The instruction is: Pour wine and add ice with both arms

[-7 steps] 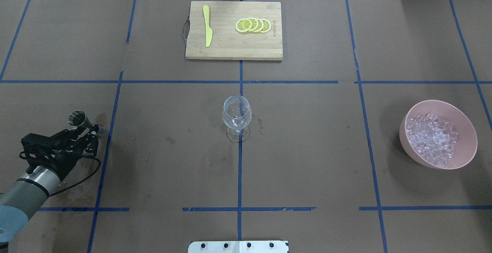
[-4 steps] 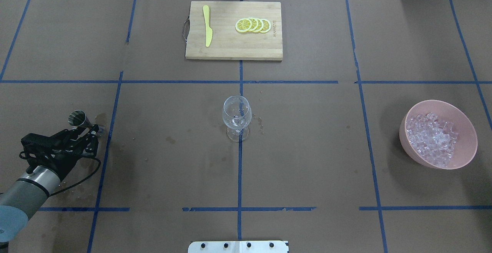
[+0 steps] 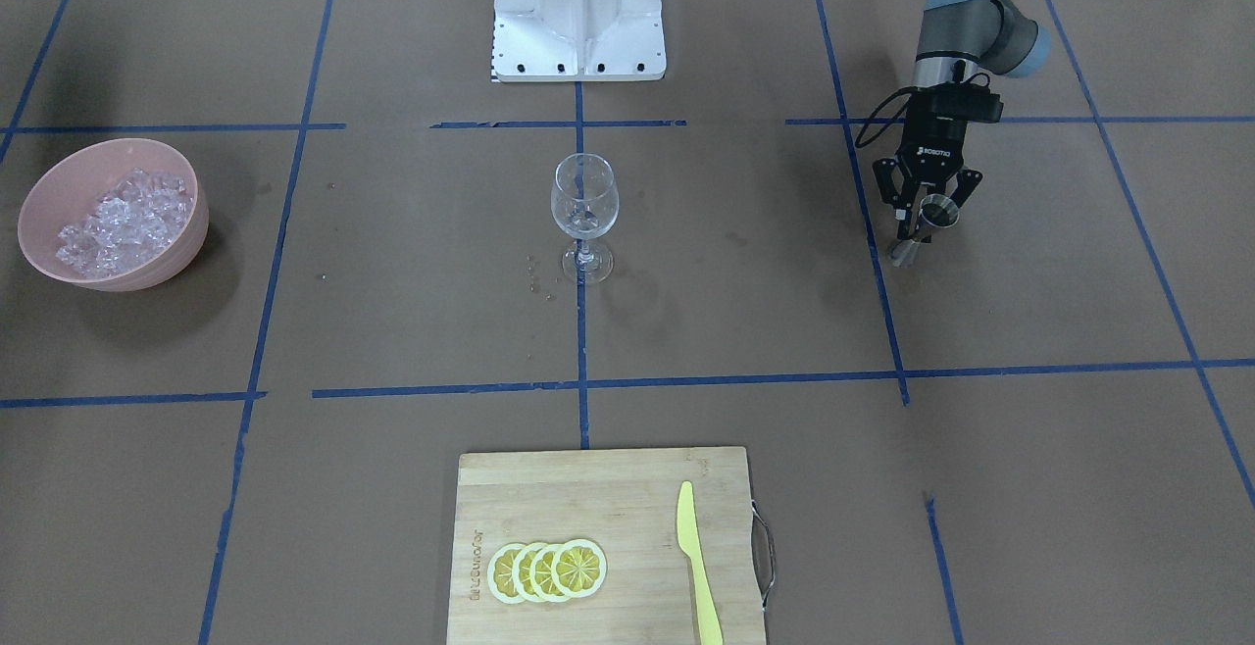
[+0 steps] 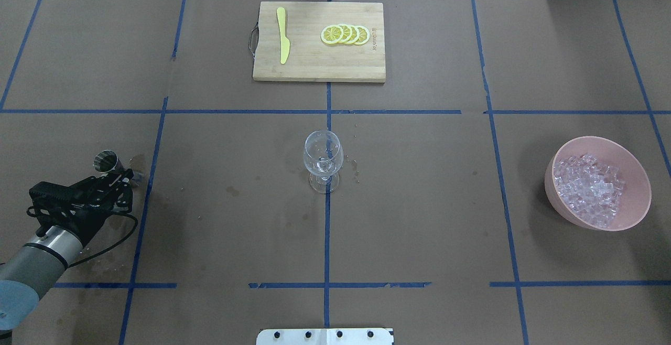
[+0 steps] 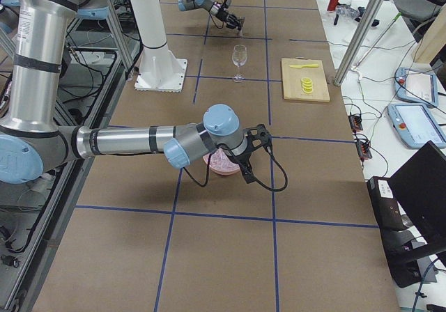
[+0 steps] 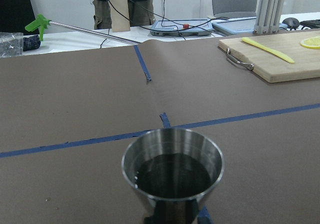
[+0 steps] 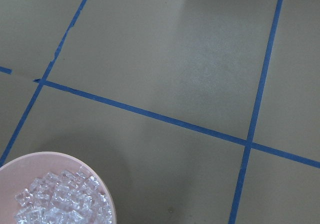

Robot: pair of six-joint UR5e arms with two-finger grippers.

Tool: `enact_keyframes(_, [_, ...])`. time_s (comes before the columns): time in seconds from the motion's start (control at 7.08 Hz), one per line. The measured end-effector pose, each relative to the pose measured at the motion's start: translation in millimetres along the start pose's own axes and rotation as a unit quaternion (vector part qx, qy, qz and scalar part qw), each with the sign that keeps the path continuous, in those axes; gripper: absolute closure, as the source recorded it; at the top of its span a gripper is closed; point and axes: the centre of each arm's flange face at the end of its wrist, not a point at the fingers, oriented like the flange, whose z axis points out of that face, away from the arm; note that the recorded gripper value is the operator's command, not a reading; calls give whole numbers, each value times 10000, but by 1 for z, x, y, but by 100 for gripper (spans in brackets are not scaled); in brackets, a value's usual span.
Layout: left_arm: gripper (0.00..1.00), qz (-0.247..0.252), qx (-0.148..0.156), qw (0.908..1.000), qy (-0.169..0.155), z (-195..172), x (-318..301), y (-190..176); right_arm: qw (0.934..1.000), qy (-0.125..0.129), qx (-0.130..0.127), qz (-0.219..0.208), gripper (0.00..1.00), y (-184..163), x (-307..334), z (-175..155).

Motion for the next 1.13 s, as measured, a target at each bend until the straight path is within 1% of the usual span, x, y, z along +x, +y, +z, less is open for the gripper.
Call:
enact_keyframes(0.28, [70, 10, -10, 10000, -2, 0, -1, 1, 10000, -1, 8, -9, 0, -1, 0, 0])
enact_keyframes(0.42, [76, 11, -11, 10000, -1, 0, -1, 1, 10000, -2, 13, -14, 0, -2, -1, 0])
enact_keyframes(0.56, [96, 2, -7, 10000, 4, 0, -1, 0, 10000, -2, 17, -17, 0, -3, -1, -1])
enact_keyframes(0.71, [100, -19, 8, 10000, 15, -1, 1, -2, 10000, -3, 18, -19, 0, -3, -1, -1])
enact_keyframes(1.13, [100, -133, 111, 9998, 100, -5, 3, -15, 10000, -10, 18, -20, 0, -3, -1, -1])
